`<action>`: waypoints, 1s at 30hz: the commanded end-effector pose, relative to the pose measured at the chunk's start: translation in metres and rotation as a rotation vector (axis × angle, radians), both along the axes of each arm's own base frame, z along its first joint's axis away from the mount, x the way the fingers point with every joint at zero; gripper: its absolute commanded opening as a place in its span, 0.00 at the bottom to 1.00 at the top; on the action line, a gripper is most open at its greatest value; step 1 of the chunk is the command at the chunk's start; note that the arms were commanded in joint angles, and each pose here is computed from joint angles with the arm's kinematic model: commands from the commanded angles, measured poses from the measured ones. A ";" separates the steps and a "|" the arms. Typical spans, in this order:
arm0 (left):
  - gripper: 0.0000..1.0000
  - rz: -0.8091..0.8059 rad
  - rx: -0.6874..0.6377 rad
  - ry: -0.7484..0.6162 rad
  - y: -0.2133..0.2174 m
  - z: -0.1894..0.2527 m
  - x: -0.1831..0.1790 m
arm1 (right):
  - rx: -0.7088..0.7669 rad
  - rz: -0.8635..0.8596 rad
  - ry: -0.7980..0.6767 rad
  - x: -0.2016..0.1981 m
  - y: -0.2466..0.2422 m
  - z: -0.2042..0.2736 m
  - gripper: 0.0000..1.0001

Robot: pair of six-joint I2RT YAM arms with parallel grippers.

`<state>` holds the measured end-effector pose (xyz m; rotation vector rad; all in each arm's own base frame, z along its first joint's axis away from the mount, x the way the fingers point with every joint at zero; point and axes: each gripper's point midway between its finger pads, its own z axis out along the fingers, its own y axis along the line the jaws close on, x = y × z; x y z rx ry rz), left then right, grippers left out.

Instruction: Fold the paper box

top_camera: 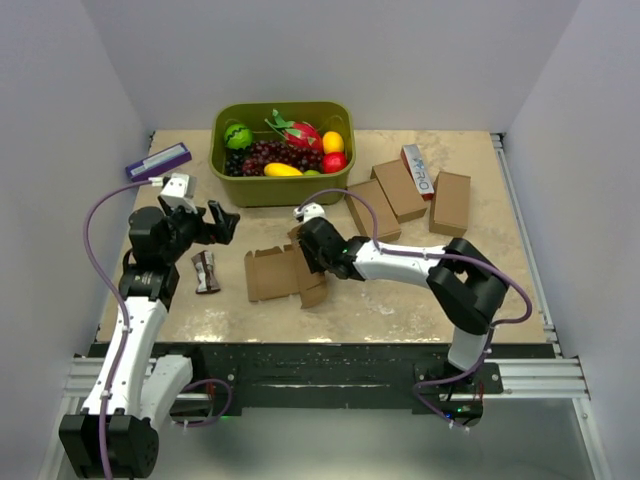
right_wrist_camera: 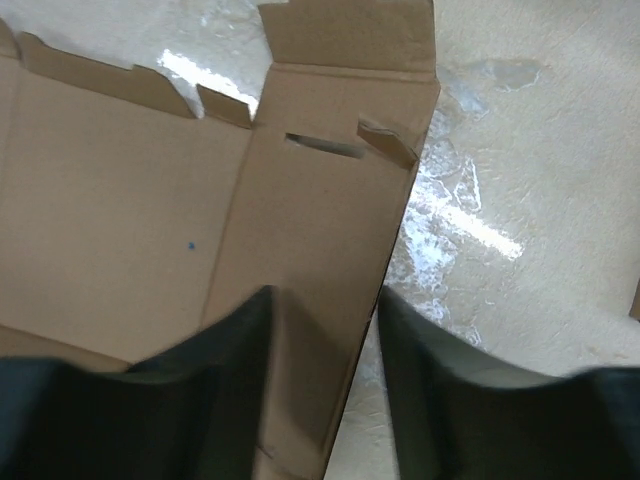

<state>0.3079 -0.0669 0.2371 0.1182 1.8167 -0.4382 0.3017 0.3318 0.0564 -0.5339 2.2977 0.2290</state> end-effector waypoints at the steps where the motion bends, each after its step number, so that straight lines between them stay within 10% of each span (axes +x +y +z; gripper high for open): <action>1: 0.96 -0.063 -0.012 -0.044 -0.009 0.013 0.002 | -0.011 -0.037 -0.040 0.009 -0.004 0.017 0.27; 5: 0.92 -0.138 -0.018 -0.058 -0.021 0.015 0.000 | -0.041 0.020 -0.072 0.007 -0.010 0.034 0.01; 15: 0.99 -0.682 0.082 -0.216 -0.122 0.042 -0.053 | -0.001 0.470 -0.169 -0.045 -0.015 0.134 0.00; 30: 1.00 -0.793 0.044 -0.204 -0.136 0.029 -0.070 | 0.144 0.605 -0.190 -0.097 -0.034 0.206 0.00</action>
